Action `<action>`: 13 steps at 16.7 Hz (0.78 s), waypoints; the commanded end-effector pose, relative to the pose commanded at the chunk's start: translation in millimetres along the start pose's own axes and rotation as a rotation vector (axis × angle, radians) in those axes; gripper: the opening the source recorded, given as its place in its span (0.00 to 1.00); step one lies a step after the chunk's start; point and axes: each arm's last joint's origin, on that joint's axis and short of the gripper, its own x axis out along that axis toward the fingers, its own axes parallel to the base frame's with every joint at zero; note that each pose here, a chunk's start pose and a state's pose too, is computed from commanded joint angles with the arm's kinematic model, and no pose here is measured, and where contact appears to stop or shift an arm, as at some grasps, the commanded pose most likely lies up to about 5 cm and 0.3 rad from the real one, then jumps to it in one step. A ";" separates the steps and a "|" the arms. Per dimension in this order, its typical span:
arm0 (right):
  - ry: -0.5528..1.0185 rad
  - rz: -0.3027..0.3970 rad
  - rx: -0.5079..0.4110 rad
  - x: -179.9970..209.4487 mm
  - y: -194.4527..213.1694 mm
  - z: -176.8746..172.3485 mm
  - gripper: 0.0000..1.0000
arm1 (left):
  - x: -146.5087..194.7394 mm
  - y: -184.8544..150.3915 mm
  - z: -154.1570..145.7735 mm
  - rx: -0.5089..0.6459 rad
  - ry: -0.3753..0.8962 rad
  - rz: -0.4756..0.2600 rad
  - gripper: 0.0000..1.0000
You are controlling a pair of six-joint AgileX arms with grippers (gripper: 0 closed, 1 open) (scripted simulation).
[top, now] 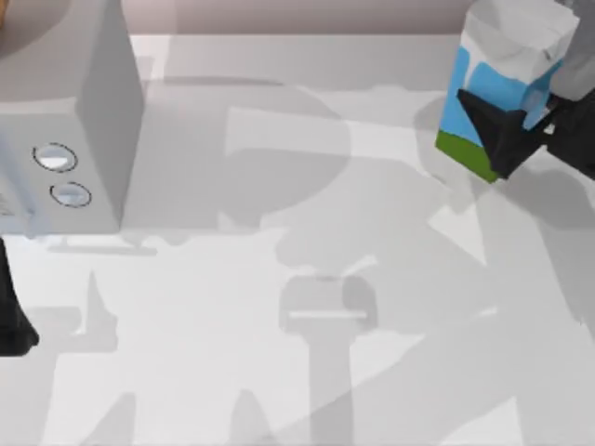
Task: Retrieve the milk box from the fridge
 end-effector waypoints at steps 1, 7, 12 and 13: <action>-0.004 0.003 -0.004 5.2 -0.2 -1.8 0.00 | 0.0 0.0 0.0 0.000 0.000 0.000 1.00; 0.004 0.003 0.004 42.0 0.6 -29.4 0.00 | 0.0 0.0 0.0 0.000 0.000 0.000 1.00; 0.000 0.002 0.000 51.0 1.4 -34.7 0.00 | 0.0 0.0 0.0 0.000 0.000 0.000 1.00; 0.000 0.002 0.000 51.0 1.4 -34.7 0.00 | 0.0 0.0 0.0 0.000 0.000 0.000 1.00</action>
